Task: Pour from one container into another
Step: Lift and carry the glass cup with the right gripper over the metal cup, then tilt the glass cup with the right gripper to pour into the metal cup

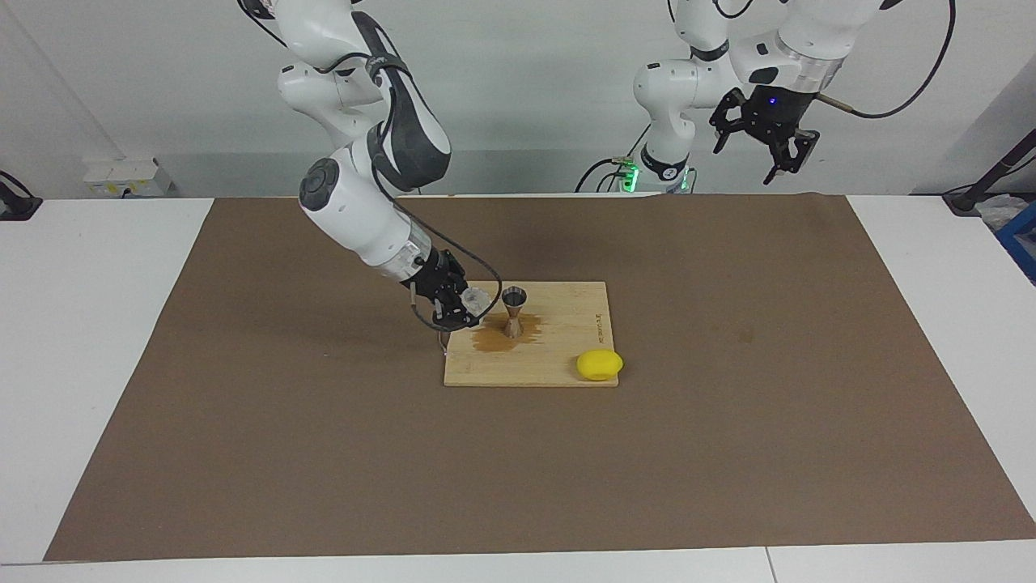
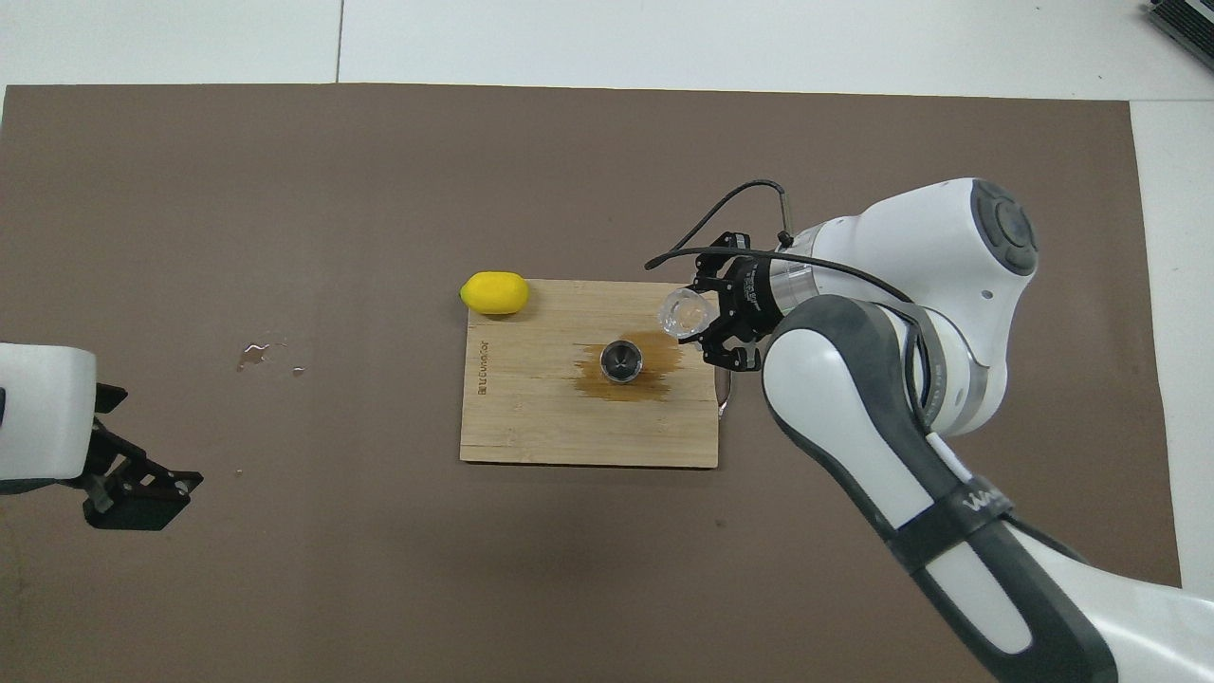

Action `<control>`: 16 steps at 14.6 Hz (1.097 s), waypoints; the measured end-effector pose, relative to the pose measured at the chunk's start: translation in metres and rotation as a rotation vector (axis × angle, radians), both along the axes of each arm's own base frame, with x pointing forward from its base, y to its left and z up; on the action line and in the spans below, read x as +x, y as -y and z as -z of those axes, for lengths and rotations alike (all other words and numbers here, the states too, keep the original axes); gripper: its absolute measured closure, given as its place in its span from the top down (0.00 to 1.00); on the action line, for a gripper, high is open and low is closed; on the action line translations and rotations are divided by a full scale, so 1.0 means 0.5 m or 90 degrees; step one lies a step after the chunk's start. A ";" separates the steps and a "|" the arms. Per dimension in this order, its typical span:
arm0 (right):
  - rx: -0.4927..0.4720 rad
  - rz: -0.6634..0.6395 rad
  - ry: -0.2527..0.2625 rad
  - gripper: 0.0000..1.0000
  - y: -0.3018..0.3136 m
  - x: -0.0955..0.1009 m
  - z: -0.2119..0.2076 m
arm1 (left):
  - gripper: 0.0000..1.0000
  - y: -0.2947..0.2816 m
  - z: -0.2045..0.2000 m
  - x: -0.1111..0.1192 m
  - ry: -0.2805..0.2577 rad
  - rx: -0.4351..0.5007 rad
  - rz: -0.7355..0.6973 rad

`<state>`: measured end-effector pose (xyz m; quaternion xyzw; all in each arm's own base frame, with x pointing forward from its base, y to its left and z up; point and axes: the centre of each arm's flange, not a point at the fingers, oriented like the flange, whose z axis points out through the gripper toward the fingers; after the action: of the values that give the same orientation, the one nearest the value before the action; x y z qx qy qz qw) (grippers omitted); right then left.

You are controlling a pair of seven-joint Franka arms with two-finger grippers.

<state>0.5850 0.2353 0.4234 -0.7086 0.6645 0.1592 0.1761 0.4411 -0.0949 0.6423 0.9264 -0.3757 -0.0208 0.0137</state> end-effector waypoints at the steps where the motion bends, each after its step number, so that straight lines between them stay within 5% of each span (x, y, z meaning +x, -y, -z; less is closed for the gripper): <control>1: -0.016 -0.006 0.005 0.51 -0.018 -0.004 -0.007 | 1.00 0.002 -0.001 -0.005 0.001 0.002 -0.030; 10: -0.223 -0.157 0.077 0.51 -0.140 -0.070 -0.004 | 1.00 -0.066 -0.008 0.004 0.007 0.002 -0.110; 16: -0.305 -0.217 0.115 0.51 -0.160 -0.078 -0.023 | 1.00 -0.067 -0.018 -0.002 0.014 0.003 -0.113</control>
<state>0.5460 0.3155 0.4350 -0.8425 0.5363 -0.0387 0.0331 0.4402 -0.0612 0.6514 0.9563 -0.2921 -0.0103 0.0095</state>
